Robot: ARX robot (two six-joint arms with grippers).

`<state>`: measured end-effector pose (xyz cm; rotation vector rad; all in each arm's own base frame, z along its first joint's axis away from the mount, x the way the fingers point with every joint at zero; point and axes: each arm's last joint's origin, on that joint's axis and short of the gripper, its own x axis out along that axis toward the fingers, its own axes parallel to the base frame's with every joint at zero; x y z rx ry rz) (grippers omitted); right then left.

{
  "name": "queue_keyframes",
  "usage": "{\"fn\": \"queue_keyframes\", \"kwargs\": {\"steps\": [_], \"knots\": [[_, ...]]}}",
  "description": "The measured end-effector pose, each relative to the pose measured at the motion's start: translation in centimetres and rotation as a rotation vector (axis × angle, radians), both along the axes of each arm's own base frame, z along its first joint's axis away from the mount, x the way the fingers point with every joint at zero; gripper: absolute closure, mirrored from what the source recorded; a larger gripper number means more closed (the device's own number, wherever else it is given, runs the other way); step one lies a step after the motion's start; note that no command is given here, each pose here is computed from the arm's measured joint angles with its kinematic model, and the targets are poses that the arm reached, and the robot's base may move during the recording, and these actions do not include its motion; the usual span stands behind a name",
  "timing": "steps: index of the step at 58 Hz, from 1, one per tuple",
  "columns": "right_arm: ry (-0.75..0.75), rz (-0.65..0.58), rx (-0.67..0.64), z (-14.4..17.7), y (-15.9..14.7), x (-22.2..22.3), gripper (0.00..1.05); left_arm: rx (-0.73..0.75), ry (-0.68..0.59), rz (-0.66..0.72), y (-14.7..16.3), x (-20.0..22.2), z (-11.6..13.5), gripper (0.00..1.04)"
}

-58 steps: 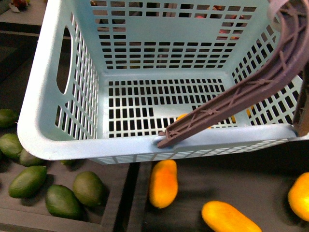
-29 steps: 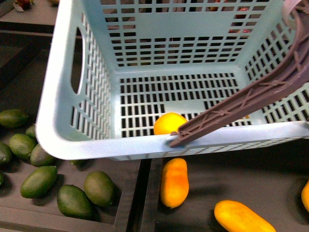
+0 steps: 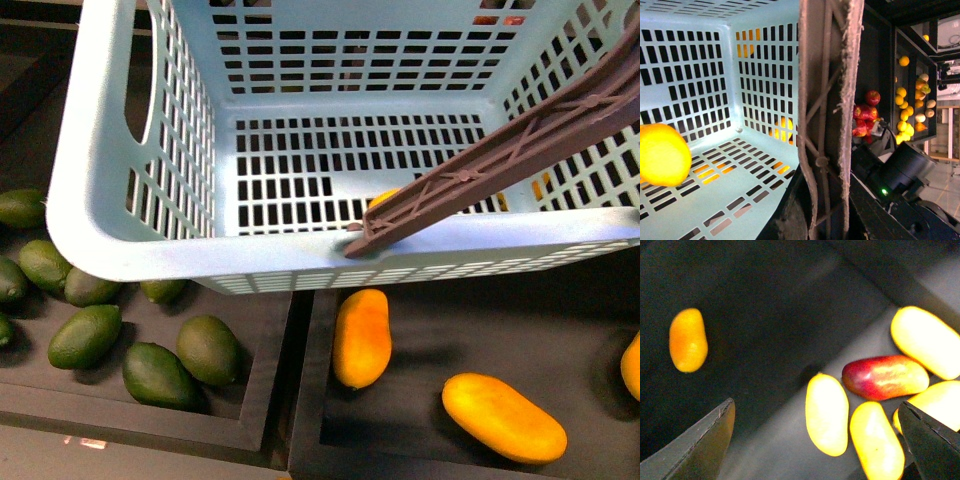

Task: Pick lemon and mango into basket

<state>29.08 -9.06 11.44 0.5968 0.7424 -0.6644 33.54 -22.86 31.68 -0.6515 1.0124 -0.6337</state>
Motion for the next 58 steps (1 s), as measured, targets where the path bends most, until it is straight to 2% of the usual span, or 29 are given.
{"fn": "queue_keyframes", "kwargs": {"steps": [23,58], "knots": [[0.196,0.017,0.052,-8.2,0.6,1.6,0.09,0.003,-0.001,0.005,0.0,0.0,0.0,0.97],[0.274,-0.012,0.062,-12.3,0.2,3.6,0.09,0.002,0.0,0.004,0.0,0.0,0.0,0.97]]}}
